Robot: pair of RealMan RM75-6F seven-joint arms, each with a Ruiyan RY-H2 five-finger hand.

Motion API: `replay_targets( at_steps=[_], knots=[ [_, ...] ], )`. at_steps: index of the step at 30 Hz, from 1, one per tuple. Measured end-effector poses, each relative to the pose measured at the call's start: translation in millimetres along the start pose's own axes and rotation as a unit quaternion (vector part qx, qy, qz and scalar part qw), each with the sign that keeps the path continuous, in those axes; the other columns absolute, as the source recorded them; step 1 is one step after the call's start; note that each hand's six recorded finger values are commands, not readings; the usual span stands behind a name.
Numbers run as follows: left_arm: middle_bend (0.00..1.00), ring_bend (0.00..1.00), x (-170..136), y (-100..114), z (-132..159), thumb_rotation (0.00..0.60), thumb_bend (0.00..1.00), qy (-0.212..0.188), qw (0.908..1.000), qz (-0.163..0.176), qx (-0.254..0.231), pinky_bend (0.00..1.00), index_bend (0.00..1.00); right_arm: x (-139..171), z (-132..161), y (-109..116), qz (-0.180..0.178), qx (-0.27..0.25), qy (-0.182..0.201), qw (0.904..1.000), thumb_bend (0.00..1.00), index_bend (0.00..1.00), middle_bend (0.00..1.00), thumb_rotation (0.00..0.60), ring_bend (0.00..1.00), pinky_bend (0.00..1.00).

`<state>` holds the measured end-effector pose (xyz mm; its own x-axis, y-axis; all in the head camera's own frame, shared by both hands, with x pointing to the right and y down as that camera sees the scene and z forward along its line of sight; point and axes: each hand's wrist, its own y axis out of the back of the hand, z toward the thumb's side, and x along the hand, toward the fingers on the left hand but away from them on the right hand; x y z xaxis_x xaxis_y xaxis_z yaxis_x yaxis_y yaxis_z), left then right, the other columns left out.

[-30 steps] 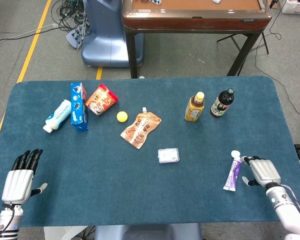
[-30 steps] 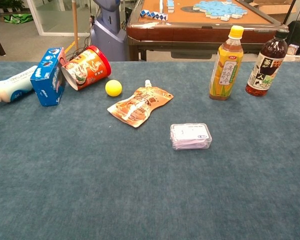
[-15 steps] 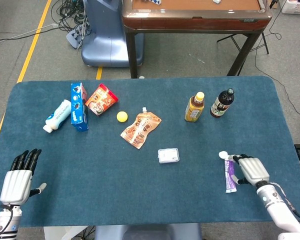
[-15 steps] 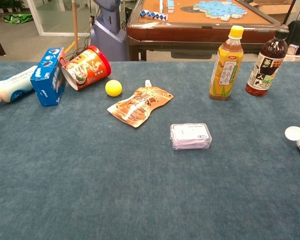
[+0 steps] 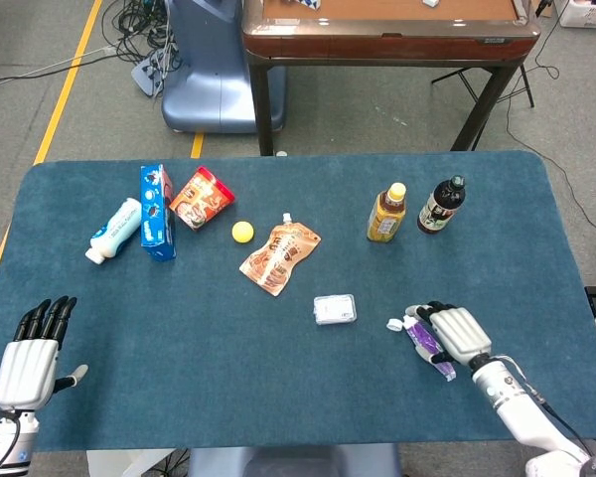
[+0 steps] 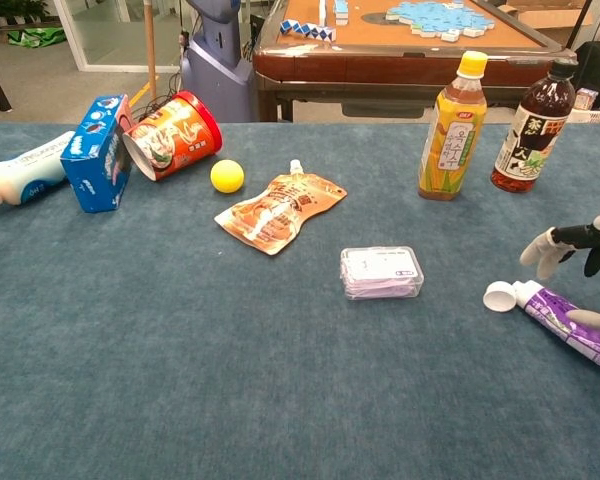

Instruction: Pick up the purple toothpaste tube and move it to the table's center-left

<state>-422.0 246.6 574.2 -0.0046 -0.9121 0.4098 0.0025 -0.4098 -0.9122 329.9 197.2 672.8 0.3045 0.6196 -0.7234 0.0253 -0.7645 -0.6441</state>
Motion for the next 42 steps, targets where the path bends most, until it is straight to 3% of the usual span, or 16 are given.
replay_targets(
  at_steps=[9,22,28,36,42],
  knots=[
    [0.07,0.06,1.9,-5.2,2.6,0.6,0.0,-0.006,0.9999,-0.008,-0.002,0.08,0.0,23.5,-27.7,1.8,0.002,0.01,-0.042,0.999,0.38,0.23,0.3,0.6,0.2,0.28],
    [0.07,0.06,3.5,-6.2,2.9,0.6,0.0,-0.006,0.9999,-0.009,0.0,0.08,0.0,11.8,-42.1,-19.9,0.028,0.001,-0.068,0.9973,0.38,0.23,0.3,0.6,0.2,0.28],
    [0.07,0.06,2.9,-2.8,2.1,0.6,0.0,-0.005,1.0,-0.004,0.001,0.08,0.0,-2.8,-17.4,-22.5,0.025,-0.016,-0.026,0.9992,0.38,0.23,0.3,0.6,0.2,0.28],
    [0.07,0.06,-1.9,-0.3,-3.2,0.6,0.0,0.003,1.0,-0.001,0.001,0.08,0.0,-8.7,32.9,-16.8,0.021,-0.022,0.069,0.9971,0.38,0.23,0.3,0.6,0.2,0.28],
    [0.07,0.06,-1.9,-0.1,-2.8,0.6,0.0,0.001,1.0,-0.001,0.0,0.08,0.0,-0.9,43.1,-14.0,0.017,-0.018,0.088,0.9958,0.38,0.23,0.3,0.6,0.2,0.28]
  ],
)
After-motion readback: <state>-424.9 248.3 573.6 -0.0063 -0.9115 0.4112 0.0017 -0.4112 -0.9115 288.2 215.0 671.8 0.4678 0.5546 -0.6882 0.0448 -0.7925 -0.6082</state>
